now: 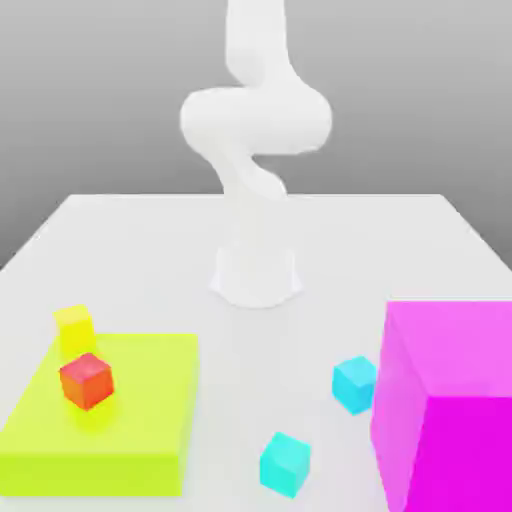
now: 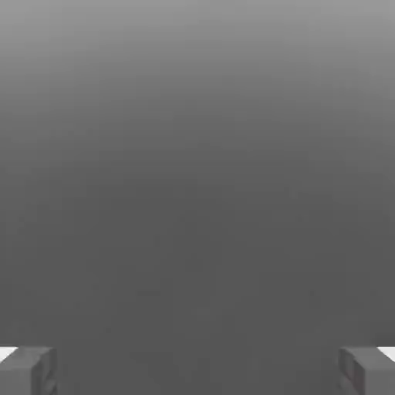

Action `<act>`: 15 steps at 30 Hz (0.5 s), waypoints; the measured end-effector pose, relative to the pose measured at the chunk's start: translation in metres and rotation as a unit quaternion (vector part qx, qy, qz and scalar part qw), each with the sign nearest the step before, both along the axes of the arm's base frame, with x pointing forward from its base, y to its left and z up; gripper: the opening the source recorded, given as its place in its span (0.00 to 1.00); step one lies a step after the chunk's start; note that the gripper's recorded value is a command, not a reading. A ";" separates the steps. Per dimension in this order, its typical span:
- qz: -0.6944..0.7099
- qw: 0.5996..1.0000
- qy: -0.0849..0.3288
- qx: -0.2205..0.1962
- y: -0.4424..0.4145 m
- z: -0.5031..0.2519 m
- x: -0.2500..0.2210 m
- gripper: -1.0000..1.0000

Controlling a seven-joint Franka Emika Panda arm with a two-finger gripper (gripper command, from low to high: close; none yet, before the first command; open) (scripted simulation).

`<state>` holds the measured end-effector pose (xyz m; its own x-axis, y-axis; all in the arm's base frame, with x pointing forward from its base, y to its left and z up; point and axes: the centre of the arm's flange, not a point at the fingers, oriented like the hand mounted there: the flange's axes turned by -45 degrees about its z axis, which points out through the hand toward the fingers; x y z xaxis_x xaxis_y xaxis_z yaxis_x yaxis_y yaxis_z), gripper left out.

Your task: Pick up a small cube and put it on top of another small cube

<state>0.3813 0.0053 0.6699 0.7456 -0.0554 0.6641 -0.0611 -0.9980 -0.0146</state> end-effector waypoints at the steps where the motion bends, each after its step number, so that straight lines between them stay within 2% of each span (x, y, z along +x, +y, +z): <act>1: -0.011 1.000 0.016 0.002 0.002 -0.019 0.014 0.50; 8: -0.075 0.990 0.115 0.016 0.008 -0.151 0.080 0.50; 15: -0.131 0.968 0.210 0.040 0.012 -0.292 0.103 0.50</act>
